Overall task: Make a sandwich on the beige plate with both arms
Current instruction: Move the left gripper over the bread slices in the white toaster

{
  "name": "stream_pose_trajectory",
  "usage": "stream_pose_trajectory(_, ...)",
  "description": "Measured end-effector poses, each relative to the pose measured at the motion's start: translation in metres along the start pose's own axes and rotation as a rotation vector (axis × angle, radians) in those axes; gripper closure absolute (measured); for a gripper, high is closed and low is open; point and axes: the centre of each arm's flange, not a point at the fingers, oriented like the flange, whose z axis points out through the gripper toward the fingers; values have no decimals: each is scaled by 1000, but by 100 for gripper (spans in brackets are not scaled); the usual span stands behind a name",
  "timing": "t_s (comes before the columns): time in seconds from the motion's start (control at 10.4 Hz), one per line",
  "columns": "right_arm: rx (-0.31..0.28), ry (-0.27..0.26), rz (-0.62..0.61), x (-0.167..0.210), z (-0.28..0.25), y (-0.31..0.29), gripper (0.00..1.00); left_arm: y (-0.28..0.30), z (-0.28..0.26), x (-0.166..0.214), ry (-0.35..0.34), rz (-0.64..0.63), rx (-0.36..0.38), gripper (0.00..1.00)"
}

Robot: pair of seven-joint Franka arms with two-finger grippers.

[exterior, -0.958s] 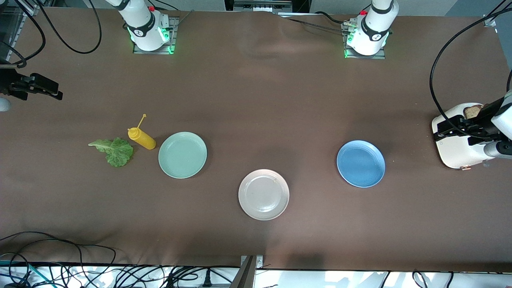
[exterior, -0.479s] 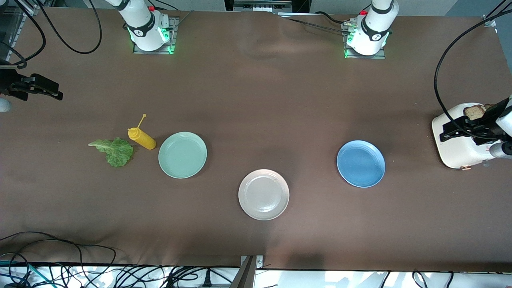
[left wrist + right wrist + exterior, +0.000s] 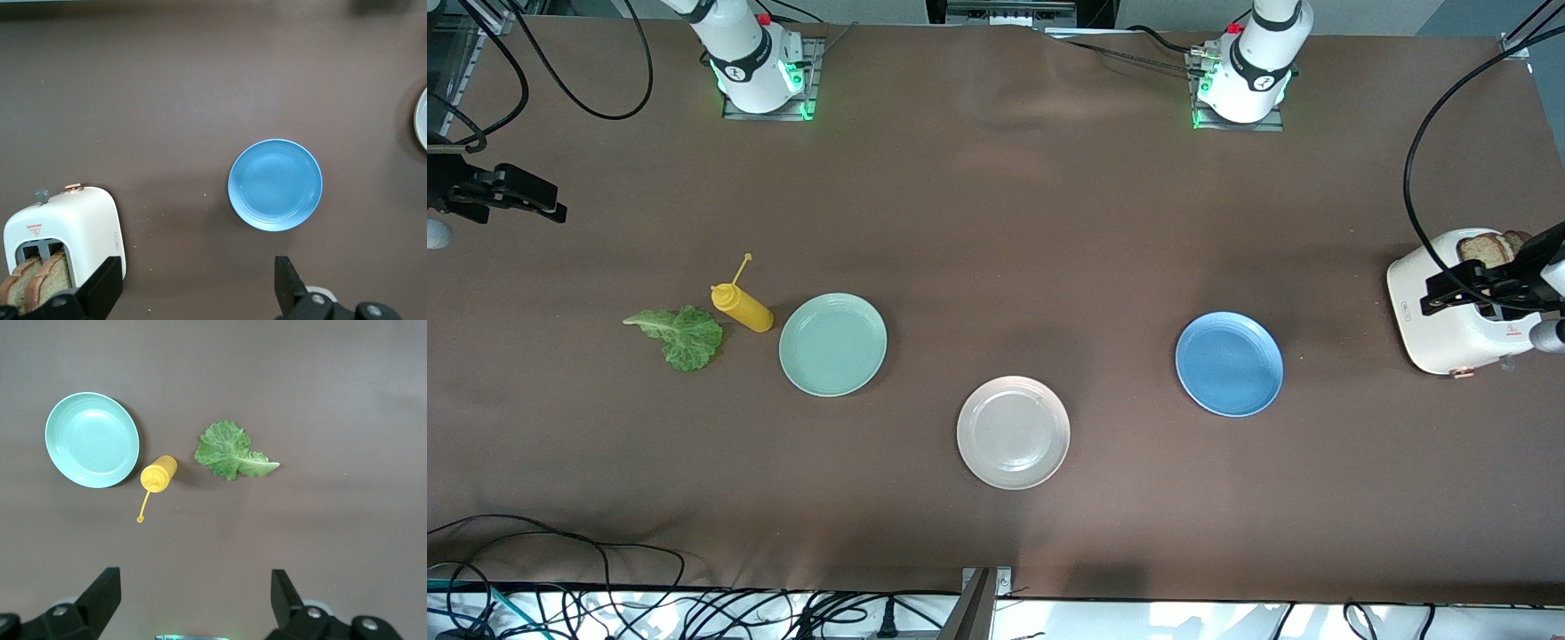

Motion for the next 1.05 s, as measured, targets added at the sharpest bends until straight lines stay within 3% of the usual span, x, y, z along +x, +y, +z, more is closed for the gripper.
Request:
stream_pose_trajectory(0.67,0,0,0,0,0,0,0,-11,11,-2,-36,-17,-4,0)
stream_pose_trajectory(1.05,0,0,1,0,0,0,0,-56,13,-9,-41,-83,-5,0)
